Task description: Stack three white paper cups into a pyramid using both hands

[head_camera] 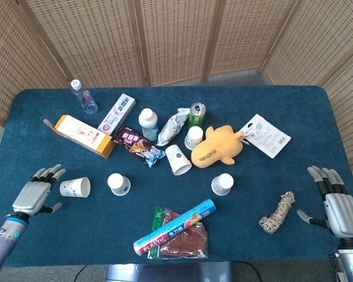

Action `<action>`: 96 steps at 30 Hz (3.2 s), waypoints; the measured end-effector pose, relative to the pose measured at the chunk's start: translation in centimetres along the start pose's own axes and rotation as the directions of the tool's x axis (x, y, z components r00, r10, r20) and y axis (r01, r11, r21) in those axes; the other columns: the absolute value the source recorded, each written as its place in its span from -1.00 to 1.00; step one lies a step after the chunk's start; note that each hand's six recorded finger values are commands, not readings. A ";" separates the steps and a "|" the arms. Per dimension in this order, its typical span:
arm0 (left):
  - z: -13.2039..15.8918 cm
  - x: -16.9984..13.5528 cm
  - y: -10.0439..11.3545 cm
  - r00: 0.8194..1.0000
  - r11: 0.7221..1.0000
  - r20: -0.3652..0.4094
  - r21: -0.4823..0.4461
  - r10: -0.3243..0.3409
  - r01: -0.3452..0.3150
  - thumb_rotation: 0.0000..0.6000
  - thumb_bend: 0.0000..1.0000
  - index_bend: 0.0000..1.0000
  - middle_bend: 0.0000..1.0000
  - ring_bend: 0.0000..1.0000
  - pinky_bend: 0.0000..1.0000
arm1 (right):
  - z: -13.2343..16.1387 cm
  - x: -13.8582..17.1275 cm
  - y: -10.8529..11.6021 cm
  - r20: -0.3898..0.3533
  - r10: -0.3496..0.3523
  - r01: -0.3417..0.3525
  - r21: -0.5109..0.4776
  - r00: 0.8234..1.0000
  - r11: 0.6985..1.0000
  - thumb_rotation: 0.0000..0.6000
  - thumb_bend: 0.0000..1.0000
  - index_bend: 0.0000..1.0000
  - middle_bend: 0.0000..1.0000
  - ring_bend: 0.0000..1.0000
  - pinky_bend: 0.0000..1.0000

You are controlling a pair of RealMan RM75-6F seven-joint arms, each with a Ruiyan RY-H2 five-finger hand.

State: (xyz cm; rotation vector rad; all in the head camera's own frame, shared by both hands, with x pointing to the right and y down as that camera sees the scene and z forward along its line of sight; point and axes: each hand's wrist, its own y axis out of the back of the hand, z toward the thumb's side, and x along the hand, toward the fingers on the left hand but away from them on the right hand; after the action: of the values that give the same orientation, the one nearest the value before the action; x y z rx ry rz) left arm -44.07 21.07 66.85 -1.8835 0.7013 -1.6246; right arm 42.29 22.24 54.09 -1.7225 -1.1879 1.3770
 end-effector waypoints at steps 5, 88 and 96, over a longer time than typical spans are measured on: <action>1.0 1.2 -0.2 1.000 1.000 -0.013 0.008 0.006 -0.006 1.00 -0.38 -1.00 -1.00 -1.00 -1.00 | -0.2 -0.1 0.1 0.005 -0.002 0.002 -0.006 1.000 1.000 1.00 -1.00 -1.00 -1.00 -1.00 -1.00; 3.2 1.4 2.9 0.986 0.486 -0.159 0.866 0.042 0.119 1.00 -0.24 -0.51 -0.09 -0.67 -0.81 | -0.4 -0.2 -0.2 0.007 0.009 -0.009 -0.029 1.000 1.000 1.00 -1.00 -1.00 -1.00 -1.00 -1.00; 4.7 2.2 2.2 0.976 0.454 -0.213 0.876 0.055 0.165 1.00 -0.24 -0.52 -0.13 -0.67 -0.85 | -0.4 -0.2 -0.2 0.009 0.011 -0.011 -0.032 1.000 0.999 1.00 -1.00 -1.00 -1.00 -1.00 -1.00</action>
State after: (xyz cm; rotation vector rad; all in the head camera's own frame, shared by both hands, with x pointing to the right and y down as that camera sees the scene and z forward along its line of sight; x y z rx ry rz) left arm -39.19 18.30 66.31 -0.9320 -0.2085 -1.7281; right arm 42.65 22.14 54.44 -1.7491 -1.2130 1.3809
